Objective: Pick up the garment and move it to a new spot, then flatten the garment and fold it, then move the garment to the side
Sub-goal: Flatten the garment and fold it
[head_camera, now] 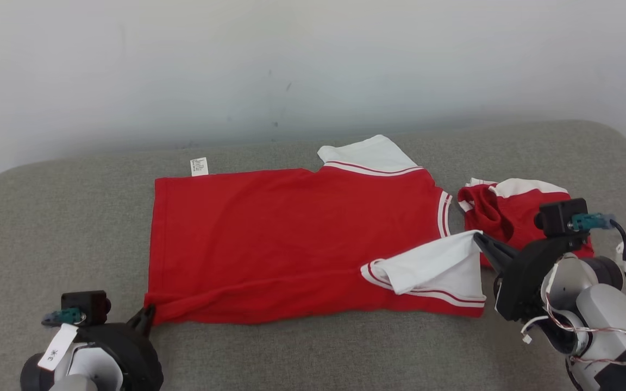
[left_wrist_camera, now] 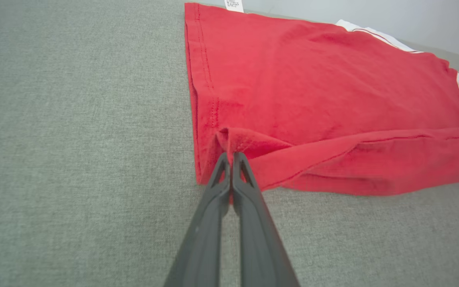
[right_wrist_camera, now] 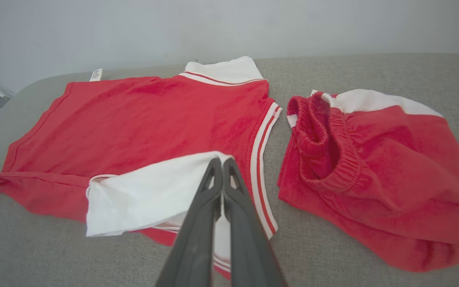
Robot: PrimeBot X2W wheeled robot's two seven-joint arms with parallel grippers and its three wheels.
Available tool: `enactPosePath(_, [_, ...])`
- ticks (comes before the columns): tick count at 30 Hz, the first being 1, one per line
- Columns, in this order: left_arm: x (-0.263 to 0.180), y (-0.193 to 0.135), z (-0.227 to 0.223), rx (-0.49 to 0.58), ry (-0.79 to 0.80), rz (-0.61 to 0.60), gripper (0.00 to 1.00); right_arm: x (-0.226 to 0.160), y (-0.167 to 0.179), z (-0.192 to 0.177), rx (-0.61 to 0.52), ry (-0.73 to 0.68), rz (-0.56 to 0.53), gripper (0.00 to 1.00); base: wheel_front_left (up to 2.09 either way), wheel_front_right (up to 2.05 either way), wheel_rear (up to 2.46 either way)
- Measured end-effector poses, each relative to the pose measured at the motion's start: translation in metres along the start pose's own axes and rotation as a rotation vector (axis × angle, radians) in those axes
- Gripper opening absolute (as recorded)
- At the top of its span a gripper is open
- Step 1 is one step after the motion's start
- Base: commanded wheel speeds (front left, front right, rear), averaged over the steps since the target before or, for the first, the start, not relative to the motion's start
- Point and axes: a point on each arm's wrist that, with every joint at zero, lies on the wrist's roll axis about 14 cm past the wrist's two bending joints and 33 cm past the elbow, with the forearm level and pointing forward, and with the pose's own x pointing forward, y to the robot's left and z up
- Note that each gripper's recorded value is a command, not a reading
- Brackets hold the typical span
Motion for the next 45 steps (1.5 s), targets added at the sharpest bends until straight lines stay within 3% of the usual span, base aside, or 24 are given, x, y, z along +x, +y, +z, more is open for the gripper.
enactPosePath(33, [0.052, 0.014, 0.010, -0.011, 0.054, 0.025, 0.00, 0.080, -0.006, 0.004, -0.120, 0.053, -0.045, 0.00, 0.00, 0.00, 0.00])
enactPosePath(34, [0.054, 0.015, 0.009, -0.011, 0.058, 0.026, 0.07, 0.081, -0.007, 0.002, -0.121, 0.057, -0.047, 0.00, 0.00, 0.00, 0.00])
enactPosePath(35, [0.055, 0.015, 0.009, -0.013, 0.061, 0.028, 0.24, 0.083, -0.008, -0.001, -0.122, 0.060, -0.049, 0.00, 0.00, 0.00, 0.00])
enactPosePath(36, [0.056, 0.016, 0.008, -0.014, 0.063, 0.031, 0.29, 0.085, -0.007, -0.003, -0.125, 0.065, -0.049, 0.00, 0.00, 0.00, 0.00])
enactPosePath(37, [0.056, 0.017, 0.006, -0.015, 0.067, 0.033, 0.35, 0.087, -0.006, -0.004, -0.126, 0.068, -0.045, 0.18, 0.00, 0.00, 0.00])
enactPosePath(38, [0.056, 0.017, 0.003, -0.016, 0.072, 0.036, 0.46, 0.088, -0.005, -0.005, -0.127, 0.065, -0.043, 0.45, 0.00, 0.00, 0.00])
enactPosePath(39, [0.055, 0.018, 0.003, -0.016, 0.070, 0.038, 0.93, 0.089, -0.003, -0.005, -0.125, 0.060, -0.041, 1.00, 0.00, 0.00, 0.00])
enactPosePath(40, [0.055, 0.019, 0.002, -0.014, 0.068, 0.041, 1.00, 0.090, -0.003, -0.005, -0.124, 0.058, -0.042, 1.00, 0.00, 0.00, 0.00])
enactPosePath(45, [0.051, 0.020, 0.007, -0.009, 0.036, 0.050, 1.00, 0.087, -0.005, -0.002, -0.132, 0.039, -0.052, 1.00, 0.00, 0.00, 0.00])
